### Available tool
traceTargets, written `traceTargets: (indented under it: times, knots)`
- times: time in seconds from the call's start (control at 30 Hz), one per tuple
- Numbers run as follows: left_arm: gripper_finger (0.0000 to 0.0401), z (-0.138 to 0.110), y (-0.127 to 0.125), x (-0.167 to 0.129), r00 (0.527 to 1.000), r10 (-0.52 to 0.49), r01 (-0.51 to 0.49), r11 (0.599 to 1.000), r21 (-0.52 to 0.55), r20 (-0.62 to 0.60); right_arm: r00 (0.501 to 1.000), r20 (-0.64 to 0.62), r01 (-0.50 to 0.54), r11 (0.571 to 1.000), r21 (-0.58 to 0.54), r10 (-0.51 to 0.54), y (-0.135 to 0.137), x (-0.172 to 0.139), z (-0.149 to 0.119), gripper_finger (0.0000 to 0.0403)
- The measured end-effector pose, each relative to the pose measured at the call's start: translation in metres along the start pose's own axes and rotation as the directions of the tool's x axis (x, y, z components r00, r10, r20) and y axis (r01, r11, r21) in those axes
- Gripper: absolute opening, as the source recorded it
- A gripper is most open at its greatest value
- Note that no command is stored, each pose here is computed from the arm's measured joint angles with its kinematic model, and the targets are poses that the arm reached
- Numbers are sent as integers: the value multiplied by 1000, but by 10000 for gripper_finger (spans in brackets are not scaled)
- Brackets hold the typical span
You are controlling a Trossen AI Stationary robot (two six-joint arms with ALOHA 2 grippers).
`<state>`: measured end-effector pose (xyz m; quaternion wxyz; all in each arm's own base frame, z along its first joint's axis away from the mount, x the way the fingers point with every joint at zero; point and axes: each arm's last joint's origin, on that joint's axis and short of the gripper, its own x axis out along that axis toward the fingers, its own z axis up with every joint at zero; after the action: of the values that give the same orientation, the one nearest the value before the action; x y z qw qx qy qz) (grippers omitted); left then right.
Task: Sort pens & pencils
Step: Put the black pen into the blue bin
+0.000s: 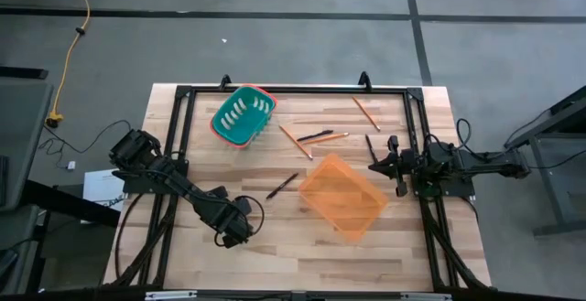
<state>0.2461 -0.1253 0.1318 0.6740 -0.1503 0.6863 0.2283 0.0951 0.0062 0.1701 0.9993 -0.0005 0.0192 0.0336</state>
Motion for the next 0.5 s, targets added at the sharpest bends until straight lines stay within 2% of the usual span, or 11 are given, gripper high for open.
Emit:
traceTargets:
  times: [0.2, 0.4, 0.5]
  knots:
    - [14, 2, -2, -10, 1000, 10, -10, 999, 37, 8, 1000, 0, 0, 1000, 0, 0, 0, 0, 0, 0]
    - [8, 3, 4, -35, 997, 50, -52, 997, 50, 51, 1000, 0, 0, 1000, 0, 0, 0, 0, 0, 0]
    - [13, 3, 6, -48, 997, 36, -39, 998, 42, 73, 1000, 0, 0, 1000, 0, 0, 0, 0, 0, 0]
